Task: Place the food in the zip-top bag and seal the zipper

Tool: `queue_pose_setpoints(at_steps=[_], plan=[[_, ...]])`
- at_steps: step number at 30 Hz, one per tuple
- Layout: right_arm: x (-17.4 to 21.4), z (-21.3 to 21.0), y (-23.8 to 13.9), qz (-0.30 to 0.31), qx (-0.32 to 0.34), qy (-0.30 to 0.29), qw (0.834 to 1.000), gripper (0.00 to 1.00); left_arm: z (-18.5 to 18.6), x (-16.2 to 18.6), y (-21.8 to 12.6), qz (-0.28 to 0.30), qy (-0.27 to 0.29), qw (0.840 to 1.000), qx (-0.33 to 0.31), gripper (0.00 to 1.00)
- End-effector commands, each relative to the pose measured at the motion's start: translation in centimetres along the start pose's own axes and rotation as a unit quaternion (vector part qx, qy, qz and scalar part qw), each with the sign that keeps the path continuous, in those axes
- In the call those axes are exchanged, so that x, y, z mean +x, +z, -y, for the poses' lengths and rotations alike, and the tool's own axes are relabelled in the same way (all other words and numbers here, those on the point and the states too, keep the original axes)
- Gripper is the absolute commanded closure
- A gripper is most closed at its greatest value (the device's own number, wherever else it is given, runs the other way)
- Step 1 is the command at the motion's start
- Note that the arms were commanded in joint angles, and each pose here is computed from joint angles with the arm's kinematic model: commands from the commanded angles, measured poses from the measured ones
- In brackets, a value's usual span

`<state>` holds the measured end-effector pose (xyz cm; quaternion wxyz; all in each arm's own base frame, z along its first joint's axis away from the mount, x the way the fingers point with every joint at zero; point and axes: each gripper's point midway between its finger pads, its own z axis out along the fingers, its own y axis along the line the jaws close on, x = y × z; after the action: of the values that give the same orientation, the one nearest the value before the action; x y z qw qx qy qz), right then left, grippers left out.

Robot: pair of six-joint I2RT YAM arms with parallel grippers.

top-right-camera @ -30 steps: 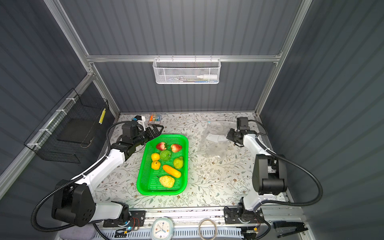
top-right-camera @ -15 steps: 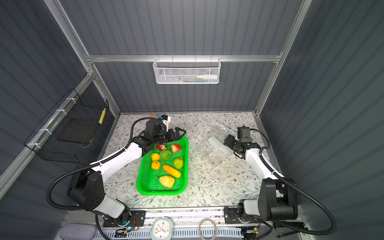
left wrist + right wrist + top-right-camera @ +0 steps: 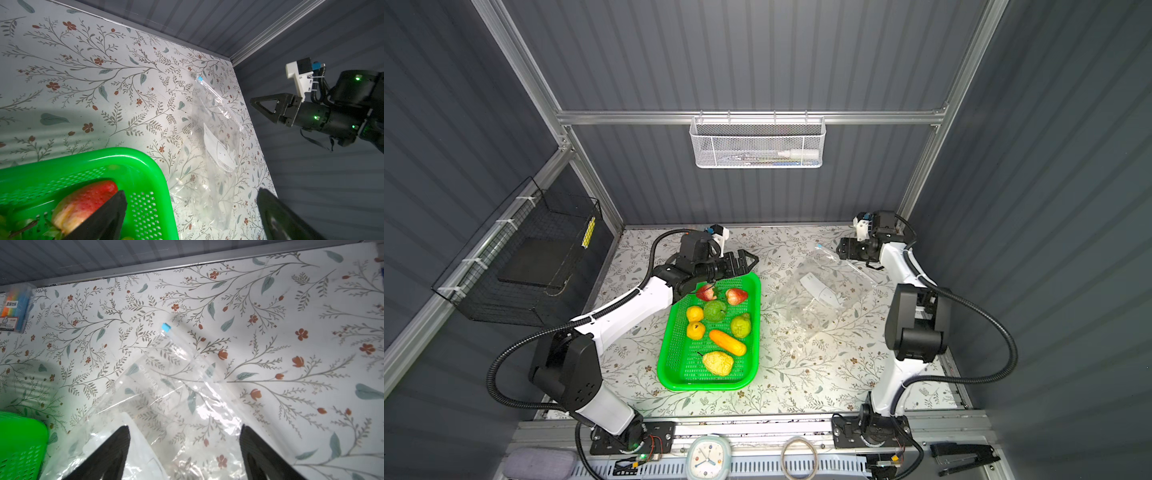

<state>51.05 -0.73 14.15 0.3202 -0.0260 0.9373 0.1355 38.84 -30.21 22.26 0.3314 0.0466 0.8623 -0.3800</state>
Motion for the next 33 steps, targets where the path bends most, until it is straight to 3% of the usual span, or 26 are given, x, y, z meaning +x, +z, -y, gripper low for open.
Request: queue_pose_setpoints(at_steps=[1,10,24,30,33], plan=[[0.5,0.5,0.8,-0.039,-0.021,-0.027,0.999,0.16,0.4,0.4,0.3,-0.016,0.008,1.0,0.003,0.0],[2.7,4.4,3.8,-0.118,0.046,-0.078,0.989,0.17,0.2,0.5,0.2,-0.016,0.006,1.0,-0.003,0.0],[5.5,5.7,7.7,-0.173,0.057,-0.063,0.981,0.23,0.6,0.6,0.2,-0.018,0.0,1.0,-0.001,0.0],[5.6,5.6,8.0,-0.182,0.066,-0.071,0.978,0.39,0.5,0.8,0.1,-0.02,0.0,1.0,-0.004,0.0],[5.6,5.4,8.1,-0.183,0.062,-0.073,0.978,0.55,0.5,0.7,-0.1,-0.018,0.0,1.0,-0.004,0.0]])
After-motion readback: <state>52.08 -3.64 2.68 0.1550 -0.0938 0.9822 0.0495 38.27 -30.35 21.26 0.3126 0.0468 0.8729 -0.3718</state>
